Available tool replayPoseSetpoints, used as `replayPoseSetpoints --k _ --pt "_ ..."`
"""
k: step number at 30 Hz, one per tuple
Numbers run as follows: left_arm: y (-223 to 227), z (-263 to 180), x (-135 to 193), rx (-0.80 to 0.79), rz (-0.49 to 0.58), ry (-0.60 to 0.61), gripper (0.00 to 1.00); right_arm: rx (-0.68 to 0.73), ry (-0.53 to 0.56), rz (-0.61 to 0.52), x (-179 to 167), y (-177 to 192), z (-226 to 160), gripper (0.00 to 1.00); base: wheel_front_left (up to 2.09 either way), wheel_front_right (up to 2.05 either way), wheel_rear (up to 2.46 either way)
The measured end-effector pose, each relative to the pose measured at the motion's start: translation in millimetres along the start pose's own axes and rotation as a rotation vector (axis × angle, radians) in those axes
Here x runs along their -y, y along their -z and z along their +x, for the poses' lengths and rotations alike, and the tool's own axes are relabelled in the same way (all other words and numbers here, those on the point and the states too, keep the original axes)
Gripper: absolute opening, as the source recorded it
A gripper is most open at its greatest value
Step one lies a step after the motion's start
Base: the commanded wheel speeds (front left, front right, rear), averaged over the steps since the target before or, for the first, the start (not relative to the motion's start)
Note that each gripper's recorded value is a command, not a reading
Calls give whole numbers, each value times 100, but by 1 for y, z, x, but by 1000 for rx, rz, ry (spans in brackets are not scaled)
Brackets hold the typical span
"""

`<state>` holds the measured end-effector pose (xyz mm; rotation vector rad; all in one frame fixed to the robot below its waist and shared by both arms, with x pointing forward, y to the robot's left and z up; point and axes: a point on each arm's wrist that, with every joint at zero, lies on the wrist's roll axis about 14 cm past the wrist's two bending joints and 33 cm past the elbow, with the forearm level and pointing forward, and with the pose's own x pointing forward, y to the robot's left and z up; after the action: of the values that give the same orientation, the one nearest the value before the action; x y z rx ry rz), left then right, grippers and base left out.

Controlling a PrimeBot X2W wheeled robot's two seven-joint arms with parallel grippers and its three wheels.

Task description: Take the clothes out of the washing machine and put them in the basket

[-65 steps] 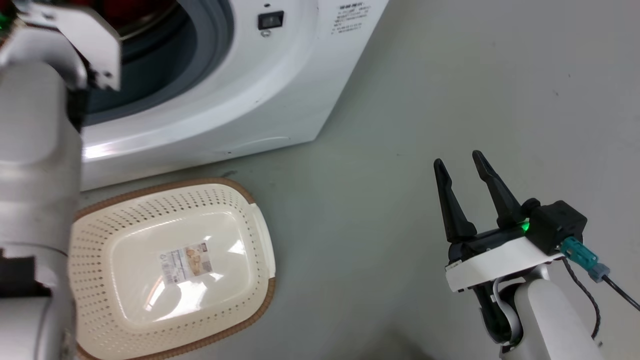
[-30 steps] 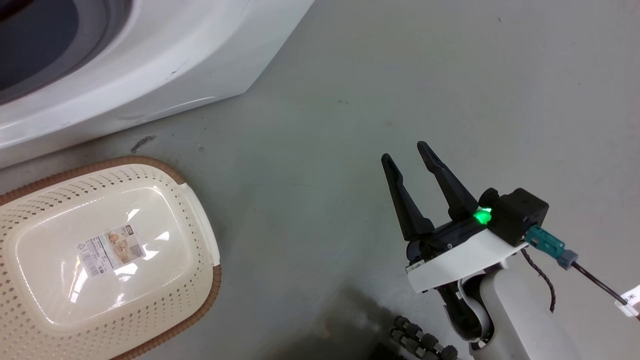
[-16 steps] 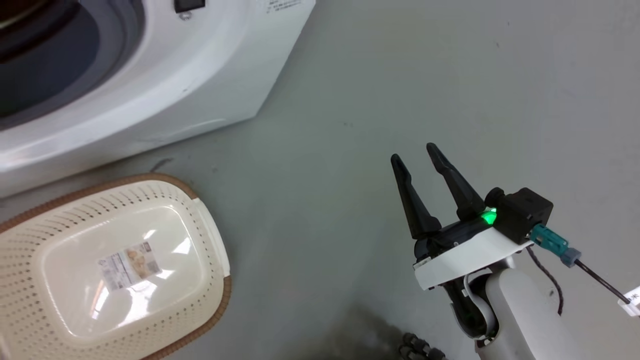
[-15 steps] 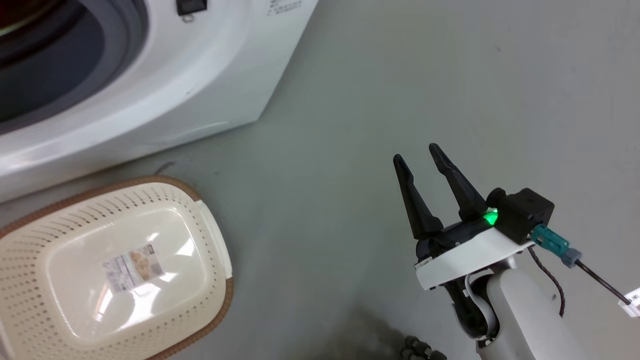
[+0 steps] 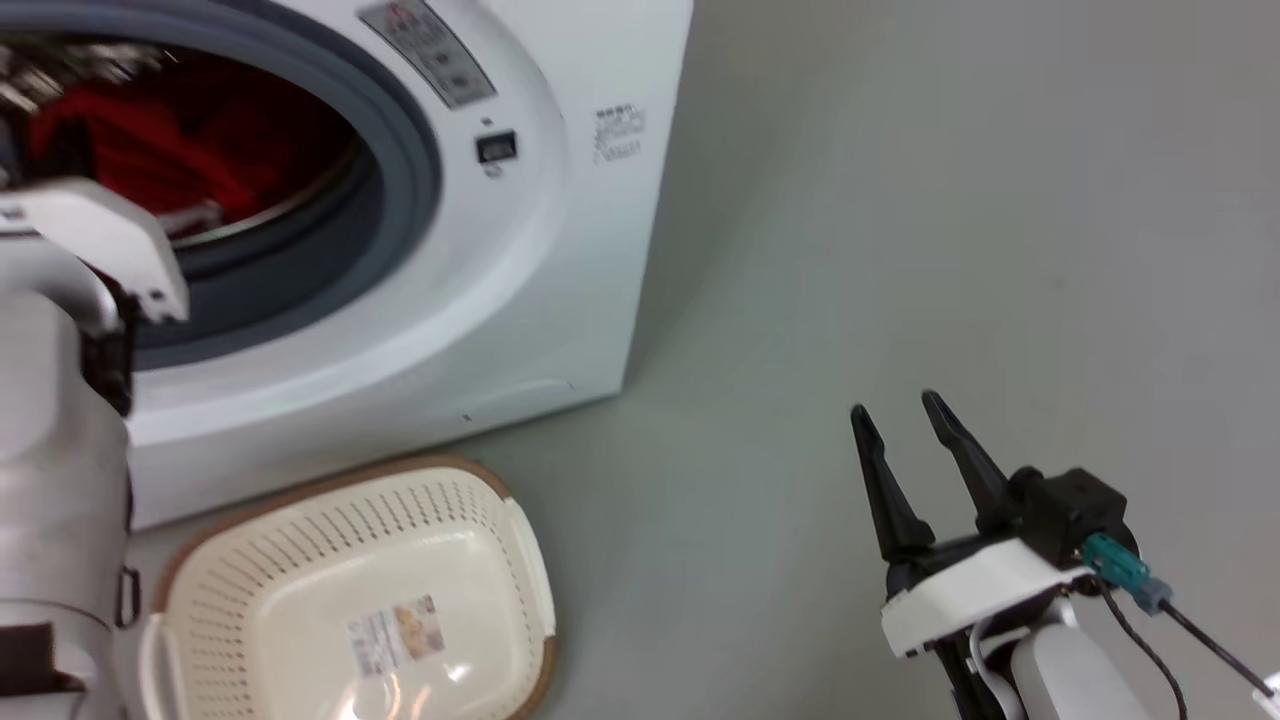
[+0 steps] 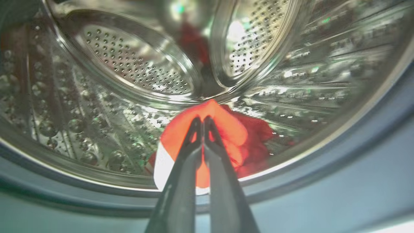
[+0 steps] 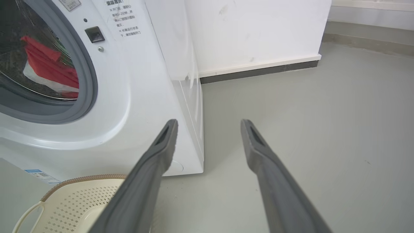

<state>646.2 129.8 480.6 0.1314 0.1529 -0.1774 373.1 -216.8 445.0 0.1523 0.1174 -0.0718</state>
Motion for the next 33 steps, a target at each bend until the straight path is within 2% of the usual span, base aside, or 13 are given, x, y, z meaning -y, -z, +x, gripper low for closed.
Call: replayPoseSetpoints --k 8,9,18,26,29,33 --pt "-39 -63 -2 111 -37 -7 0 74 -24 -4 -8 -20 -23 100 0 0 0" --pt "-52 -83 1 154 -42 4 0 102 -30 -5 -10 -28 -29 100 0 0 0" --pt "-115 -137 23 383 -79 54 0 149 -73 -22 -23 -48 -33 100 0 0 0" --pt "-181 -198 28 649 -102 58 0 157 -114 -35 -36 -55 -36 100 0 0 0" --pt "-188 -221 29 696 -119 53 0 159 -123 -35 -39 -56 -36 100 0 0 0" --pt "-169 -239 30 670 -156 30 0 137 -130 -35 -41 -51 -36 100 0 0 0"
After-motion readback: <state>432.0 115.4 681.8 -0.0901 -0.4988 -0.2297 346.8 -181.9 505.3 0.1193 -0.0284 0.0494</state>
